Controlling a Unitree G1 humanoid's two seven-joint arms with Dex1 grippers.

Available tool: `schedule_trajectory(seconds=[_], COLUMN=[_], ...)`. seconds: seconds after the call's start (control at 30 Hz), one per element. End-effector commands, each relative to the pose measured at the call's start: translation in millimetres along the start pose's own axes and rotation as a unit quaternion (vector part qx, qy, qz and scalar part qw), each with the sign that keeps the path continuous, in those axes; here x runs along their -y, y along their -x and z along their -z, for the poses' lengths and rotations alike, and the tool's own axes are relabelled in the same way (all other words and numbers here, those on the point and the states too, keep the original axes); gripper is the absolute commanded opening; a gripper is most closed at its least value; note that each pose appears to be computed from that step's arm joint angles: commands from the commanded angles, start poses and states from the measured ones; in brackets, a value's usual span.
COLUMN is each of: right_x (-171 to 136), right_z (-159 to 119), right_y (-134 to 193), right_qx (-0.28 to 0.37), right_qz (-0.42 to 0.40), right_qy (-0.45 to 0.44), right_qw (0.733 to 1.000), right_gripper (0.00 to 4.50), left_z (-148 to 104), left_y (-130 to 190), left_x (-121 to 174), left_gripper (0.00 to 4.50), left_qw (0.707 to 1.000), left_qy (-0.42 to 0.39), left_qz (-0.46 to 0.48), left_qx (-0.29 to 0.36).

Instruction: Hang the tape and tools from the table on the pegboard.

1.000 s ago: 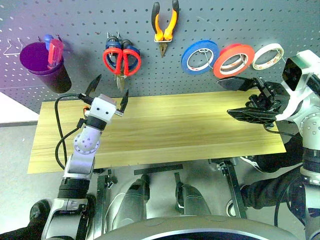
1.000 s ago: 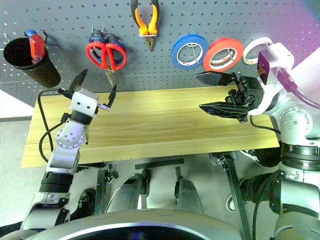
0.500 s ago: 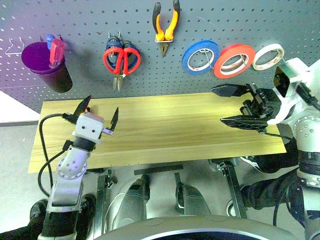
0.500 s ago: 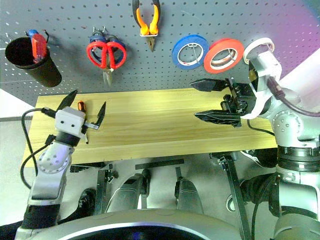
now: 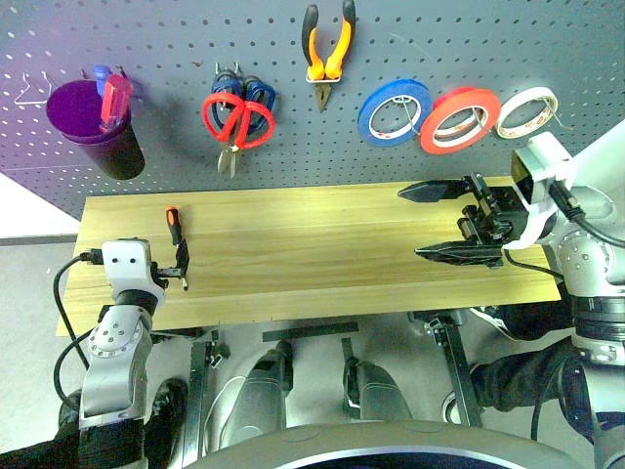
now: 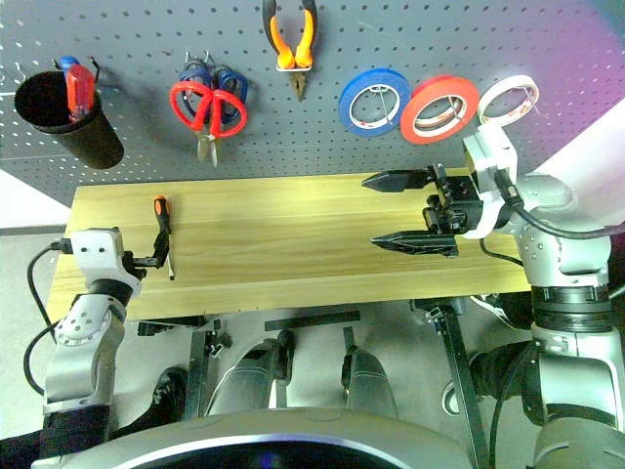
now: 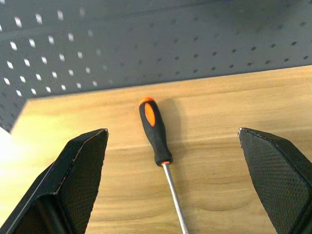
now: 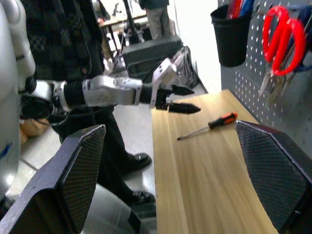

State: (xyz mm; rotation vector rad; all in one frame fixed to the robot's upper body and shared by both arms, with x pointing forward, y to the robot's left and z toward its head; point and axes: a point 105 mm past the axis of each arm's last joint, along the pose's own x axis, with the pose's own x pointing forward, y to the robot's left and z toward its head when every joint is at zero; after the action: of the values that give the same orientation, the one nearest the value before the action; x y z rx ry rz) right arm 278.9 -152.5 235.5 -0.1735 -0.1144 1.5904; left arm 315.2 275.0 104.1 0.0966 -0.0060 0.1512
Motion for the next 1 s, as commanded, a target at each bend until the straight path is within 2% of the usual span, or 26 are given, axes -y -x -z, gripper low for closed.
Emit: schedule_trajectory(seconds=[0.03,0.17,0.33,1.0], right_x=[-4,-5,-6,-16], right_z=[0,0,1,10], right_y=[2,2,1,0], right_qx=[-0.018,-0.02,-0.026,-0.048], right_qz=[-0.004,0.001,0.005,0.011], right_qy=[0.015,0.012,0.006,-0.024], right_qw=[1.0,1.0,1.0,0.998], right_gripper=[4.5,4.5,4.5,4.5], left_z=[-2,0,16,21], left_y=[-8,-23,-35,-53], left_x=[-11,-17,-21,-9], left_gripper=[4.48,4.48,4.48,4.48], left_qw=[1.0,0.999,0.998,0.998], left_qy=[0.0,0.013,0.015,0.018], left_qz=[-0.024,-0.031,-0.051,-0.04], left_qx=[-0.001,-0.008,-0.037,-0.05])
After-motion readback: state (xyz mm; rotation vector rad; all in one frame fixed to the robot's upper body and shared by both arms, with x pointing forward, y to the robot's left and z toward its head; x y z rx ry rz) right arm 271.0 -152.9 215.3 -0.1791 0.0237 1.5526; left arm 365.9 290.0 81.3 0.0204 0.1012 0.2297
